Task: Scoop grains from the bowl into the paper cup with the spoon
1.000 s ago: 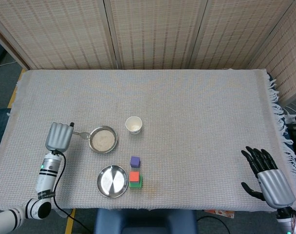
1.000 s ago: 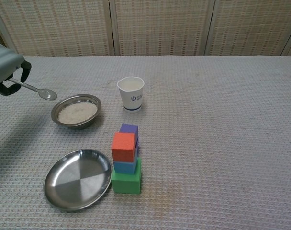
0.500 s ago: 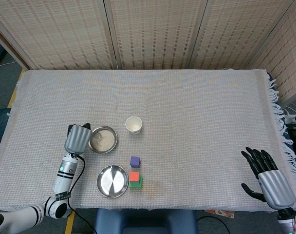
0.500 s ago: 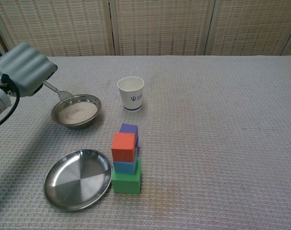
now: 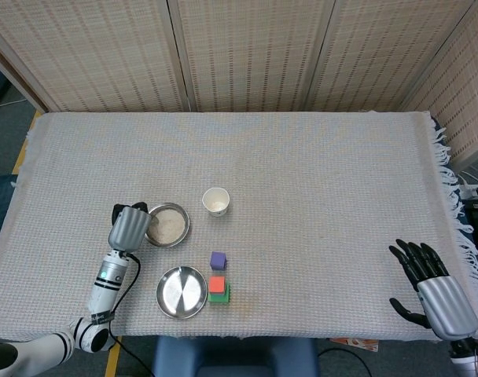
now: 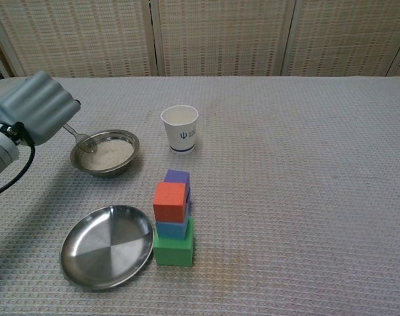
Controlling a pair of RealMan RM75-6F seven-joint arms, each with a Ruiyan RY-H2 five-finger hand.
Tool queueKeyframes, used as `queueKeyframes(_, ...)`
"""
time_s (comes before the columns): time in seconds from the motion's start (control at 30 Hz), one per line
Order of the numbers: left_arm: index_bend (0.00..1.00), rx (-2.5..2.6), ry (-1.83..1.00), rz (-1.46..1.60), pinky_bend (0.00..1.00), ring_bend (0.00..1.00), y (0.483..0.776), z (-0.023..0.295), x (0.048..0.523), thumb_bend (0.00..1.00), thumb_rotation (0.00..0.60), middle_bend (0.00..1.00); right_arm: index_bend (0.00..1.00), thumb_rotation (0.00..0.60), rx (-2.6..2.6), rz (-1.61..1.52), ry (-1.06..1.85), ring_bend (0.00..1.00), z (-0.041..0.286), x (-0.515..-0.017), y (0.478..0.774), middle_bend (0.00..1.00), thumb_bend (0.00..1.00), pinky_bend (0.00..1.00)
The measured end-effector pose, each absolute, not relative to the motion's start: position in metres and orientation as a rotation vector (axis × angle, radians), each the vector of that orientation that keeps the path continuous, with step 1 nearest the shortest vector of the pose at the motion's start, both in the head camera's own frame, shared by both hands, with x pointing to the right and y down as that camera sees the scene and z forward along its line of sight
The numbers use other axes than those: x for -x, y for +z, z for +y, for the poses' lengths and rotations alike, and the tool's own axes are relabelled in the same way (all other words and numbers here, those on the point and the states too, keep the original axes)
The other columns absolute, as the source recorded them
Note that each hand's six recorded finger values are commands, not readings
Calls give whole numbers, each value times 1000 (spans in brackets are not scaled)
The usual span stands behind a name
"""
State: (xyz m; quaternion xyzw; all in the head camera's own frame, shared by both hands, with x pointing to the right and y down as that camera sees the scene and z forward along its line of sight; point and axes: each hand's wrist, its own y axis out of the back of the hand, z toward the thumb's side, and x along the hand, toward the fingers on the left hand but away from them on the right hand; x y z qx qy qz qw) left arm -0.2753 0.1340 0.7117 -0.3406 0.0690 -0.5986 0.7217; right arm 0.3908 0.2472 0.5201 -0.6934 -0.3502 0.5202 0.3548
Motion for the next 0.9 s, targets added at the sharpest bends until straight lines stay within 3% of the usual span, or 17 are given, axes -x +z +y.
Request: queueKeyframes(0.9,770,804,-1237,146,1000,1000,722,153,262,416,600,1000,0,600,1789,-911,1342,0,247,-392,518,0,152,0)
